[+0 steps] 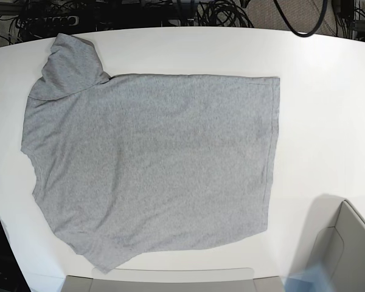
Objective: Fold the T-shirt properly
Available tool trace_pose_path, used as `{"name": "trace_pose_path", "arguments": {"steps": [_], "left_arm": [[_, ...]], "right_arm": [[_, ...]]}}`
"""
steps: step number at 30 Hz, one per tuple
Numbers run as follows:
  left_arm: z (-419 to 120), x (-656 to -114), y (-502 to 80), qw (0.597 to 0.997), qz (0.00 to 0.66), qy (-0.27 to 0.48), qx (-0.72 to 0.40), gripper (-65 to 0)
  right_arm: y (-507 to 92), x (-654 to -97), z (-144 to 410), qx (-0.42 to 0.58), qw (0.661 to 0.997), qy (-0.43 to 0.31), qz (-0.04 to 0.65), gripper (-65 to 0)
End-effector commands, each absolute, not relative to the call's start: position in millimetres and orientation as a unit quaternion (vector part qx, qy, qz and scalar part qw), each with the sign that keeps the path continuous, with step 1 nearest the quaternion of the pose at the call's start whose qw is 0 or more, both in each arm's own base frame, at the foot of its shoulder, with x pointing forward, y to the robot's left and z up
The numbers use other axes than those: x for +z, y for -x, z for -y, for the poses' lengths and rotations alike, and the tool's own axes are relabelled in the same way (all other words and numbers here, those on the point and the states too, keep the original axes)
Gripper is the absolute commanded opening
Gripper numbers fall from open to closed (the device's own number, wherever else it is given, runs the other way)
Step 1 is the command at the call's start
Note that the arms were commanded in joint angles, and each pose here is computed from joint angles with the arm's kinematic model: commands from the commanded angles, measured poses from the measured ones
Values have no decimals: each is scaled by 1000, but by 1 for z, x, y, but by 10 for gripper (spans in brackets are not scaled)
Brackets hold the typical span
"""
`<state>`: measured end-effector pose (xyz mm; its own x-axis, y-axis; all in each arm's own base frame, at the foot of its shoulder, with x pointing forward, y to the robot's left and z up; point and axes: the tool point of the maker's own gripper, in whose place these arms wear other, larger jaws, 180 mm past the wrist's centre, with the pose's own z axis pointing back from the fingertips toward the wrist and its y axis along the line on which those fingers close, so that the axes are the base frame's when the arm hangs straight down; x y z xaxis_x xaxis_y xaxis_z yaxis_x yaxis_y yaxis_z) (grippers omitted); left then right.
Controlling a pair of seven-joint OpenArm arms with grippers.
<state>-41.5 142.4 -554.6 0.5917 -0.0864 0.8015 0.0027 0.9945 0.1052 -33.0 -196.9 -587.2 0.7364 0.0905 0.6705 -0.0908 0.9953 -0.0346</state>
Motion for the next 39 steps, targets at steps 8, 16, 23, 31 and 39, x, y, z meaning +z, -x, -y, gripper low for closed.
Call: {"name": "trace_pose_path", "arguments": {"steps": [8,16,23,31,39], "left_arm": [[-140,-551,51,892,450,-45,-27,-646],[-142,-551,53,892,448,-47,-29,-646],[-140,-550,53,892,450,-46,-28,-646],[-140,-550,53,892,450,-46,-28,-646],[-140,-550,54,892,450,-45,-28,-646]], "right_arm": [[42,-582,204,51,930,7,364,-645],[42,-582,203,50,930,6,364,-645],[41,-582,201,49,929,5,366,-645],[40,-581,203,50,929,6,367,-645],[39,-581,203,51,928,6,370,-645]]}}
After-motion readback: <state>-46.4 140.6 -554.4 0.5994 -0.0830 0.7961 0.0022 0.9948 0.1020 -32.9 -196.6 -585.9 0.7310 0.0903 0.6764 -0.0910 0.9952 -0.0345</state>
